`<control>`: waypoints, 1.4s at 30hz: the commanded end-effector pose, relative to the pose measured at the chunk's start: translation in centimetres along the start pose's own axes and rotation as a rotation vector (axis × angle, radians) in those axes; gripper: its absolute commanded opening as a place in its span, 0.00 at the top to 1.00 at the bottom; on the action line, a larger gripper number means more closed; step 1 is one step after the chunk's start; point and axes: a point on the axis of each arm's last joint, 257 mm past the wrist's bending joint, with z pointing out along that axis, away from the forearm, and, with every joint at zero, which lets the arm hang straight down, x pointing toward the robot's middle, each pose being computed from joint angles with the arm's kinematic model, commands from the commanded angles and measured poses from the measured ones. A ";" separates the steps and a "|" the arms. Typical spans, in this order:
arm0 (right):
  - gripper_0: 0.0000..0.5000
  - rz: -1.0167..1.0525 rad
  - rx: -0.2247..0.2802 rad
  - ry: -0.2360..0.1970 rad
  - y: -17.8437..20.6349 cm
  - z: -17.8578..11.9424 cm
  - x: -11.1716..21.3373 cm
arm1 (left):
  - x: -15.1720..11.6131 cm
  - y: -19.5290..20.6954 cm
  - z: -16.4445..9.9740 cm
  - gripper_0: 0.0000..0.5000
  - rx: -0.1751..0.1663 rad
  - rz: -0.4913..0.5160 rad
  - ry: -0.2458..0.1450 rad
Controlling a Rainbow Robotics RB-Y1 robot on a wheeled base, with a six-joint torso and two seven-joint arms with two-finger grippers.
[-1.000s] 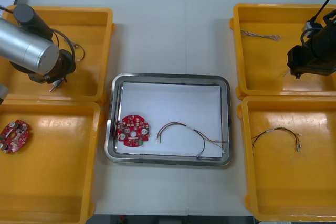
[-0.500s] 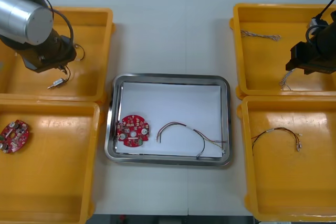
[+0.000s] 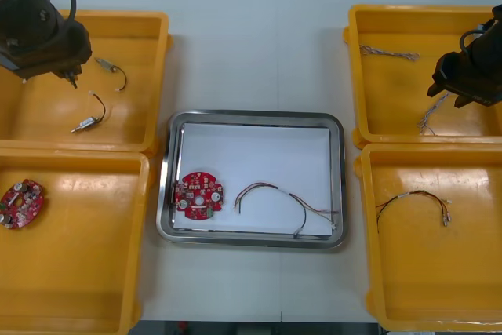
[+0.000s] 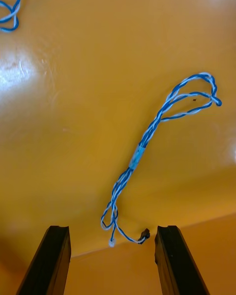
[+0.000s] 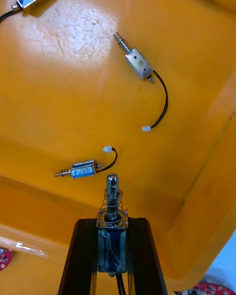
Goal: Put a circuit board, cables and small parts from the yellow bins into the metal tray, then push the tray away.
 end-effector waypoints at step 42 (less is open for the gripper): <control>0.00 0.379 0.027 -0.084 1.7 4.4 -2.6 | 13.2 -17.1 -3.2 1.00 0.156 0.269 0.056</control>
